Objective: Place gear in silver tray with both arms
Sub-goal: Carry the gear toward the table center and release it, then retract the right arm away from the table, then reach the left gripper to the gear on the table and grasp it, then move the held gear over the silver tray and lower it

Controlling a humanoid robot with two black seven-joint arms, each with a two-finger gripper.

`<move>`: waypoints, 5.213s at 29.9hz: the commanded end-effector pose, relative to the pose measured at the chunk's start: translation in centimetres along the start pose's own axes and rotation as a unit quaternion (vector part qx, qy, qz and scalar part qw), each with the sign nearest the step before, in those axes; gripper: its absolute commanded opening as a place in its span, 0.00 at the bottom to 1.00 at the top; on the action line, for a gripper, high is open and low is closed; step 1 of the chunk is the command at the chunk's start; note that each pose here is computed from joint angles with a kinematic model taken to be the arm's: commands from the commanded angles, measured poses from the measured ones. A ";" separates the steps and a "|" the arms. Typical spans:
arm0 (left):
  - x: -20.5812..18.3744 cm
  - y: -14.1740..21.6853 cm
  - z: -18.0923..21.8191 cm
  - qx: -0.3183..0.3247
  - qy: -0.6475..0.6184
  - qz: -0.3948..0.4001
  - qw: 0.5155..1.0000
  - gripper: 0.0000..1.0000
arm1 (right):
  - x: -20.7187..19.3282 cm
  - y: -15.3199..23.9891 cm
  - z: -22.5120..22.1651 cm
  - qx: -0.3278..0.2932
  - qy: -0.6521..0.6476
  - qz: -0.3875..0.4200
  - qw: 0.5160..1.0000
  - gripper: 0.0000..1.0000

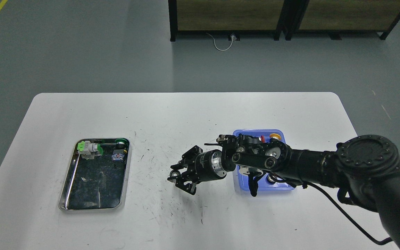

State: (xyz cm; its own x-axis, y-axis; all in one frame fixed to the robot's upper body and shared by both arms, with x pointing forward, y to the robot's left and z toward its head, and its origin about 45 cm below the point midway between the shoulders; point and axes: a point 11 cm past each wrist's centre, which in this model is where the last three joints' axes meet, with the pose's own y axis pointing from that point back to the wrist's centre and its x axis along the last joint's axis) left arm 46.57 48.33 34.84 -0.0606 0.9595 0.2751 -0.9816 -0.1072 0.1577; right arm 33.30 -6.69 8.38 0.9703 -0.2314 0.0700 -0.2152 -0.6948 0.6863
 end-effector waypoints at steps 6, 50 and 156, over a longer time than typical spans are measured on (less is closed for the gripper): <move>0.7 0.3 0.1 -0.001 -0.002 0.004 1.000 0.98 | 2.0 0.5 0.6 0.001 0.010 0.030 0.999 0.56; -24.3 3.7 -6.6 -0.010 -0.096 -0.323 0.942 0.98 | 25.1 41.3 2.7 0.186 -0.161 0.512 0.823 0.88; -40.1 10.1 -20.1 0.103 -0.060 -0.379 0.918 0.30 | 25.9 43.9 3.9 0.160 -0.154 0.558 0.800 0.89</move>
State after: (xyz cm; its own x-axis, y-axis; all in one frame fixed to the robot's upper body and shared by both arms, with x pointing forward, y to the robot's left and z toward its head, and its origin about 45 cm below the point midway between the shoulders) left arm 34.10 12.45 4.86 0.6697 0.7360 0.0987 -0.6603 0.5294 0.5326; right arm 48.60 -45.88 37.51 0.0921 -0.9515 0.2936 -0.9931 -0.0662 0.0972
